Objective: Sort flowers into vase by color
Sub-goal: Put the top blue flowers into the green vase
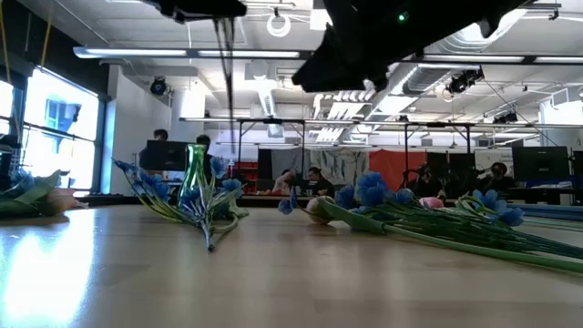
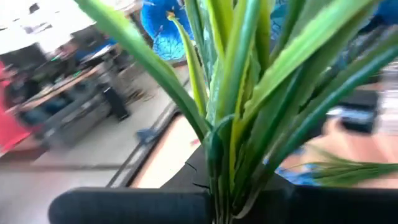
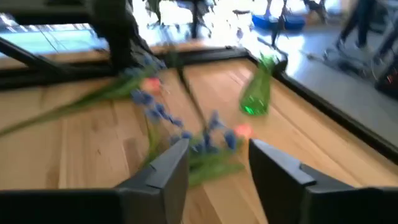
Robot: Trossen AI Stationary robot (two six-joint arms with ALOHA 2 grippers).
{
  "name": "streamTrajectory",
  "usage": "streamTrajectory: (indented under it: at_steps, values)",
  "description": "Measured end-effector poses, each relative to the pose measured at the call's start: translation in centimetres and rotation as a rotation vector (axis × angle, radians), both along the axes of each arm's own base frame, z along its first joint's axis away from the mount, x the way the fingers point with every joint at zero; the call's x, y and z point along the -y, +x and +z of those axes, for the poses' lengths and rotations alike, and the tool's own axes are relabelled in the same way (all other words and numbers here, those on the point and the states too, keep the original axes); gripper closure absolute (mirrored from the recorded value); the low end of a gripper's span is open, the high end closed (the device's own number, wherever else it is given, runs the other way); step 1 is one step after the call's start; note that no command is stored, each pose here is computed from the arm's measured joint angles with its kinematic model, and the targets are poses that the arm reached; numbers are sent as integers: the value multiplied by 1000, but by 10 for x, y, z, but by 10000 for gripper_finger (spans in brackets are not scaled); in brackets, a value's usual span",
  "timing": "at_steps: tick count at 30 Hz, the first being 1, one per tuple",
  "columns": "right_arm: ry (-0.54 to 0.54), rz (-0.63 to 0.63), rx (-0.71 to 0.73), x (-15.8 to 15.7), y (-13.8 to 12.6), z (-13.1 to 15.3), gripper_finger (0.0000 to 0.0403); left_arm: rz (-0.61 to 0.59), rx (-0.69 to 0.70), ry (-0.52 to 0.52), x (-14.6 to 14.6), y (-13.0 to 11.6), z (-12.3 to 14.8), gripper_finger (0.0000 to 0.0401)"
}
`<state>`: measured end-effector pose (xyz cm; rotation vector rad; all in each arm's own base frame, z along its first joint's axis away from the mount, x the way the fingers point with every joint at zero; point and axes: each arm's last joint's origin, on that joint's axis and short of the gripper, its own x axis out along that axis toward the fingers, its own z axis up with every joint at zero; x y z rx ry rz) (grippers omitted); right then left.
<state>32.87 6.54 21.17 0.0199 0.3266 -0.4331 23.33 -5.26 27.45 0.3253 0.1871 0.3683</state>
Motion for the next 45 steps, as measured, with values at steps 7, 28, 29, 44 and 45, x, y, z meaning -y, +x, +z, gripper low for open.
streamTrajectory:
  at_steps: [7, 28, 29, 44, 45]
  values:
    - [31, -12, -8, -1, 4, -10, 207, 217, 58, -65, -54, -50, 31, 400]
    - [24, 15, 53, -5, 16, -22, 206, 415, 145, -248, -173, -88, 29, 401]
    - [24, 15, 52, -5, 16, -22, 206, 406, 146, -250, -174, -88, 29, 401]
    - [33, 11, 57, -5, 16, -22, 206, 393, 70, -322, -183, -76, 13, 381]
    - [33, 11, 57, -5, 16, -22, 206, 396, 59, -327, -184, -75, 11, 372]
